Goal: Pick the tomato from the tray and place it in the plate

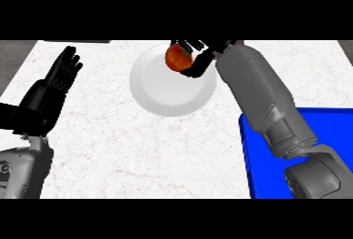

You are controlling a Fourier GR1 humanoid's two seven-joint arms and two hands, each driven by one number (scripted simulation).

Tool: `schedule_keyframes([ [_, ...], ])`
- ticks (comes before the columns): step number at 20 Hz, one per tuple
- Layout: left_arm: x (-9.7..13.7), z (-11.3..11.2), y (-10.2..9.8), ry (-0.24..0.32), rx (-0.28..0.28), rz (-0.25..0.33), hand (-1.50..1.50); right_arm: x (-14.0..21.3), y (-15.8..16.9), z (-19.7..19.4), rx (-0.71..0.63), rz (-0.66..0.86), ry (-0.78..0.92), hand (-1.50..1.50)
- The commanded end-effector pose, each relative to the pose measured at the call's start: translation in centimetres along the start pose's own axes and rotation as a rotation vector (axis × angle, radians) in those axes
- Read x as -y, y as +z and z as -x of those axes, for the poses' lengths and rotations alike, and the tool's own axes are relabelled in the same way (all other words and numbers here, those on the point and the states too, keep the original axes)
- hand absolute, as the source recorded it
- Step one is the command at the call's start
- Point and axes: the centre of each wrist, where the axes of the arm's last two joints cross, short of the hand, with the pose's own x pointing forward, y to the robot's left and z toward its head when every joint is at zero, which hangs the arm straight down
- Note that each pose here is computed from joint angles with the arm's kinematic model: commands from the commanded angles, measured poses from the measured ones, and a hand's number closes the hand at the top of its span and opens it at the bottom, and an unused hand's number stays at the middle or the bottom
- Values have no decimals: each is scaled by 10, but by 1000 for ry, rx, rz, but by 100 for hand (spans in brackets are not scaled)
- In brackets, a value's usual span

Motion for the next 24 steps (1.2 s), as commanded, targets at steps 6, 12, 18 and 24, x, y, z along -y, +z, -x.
schedule_keyframes([
  [6, 6, -1, 3, 31, 15, 38, 0, -42, -13, -8, -56, -72, 129, 150],
  [12, 13, -7, -18, 8, 35, 59, 0, -71, 8, 22, -180, -28, -26, -150],
  [18, 22, -7, -21, 22, 42, 96, 0, -72, 8, 22, -126, -9, -207, -150],
  [24, 19, -7, -14, 21, 40, 66, 0, -56, -2, 10, -68, 163, -382, -150],
])
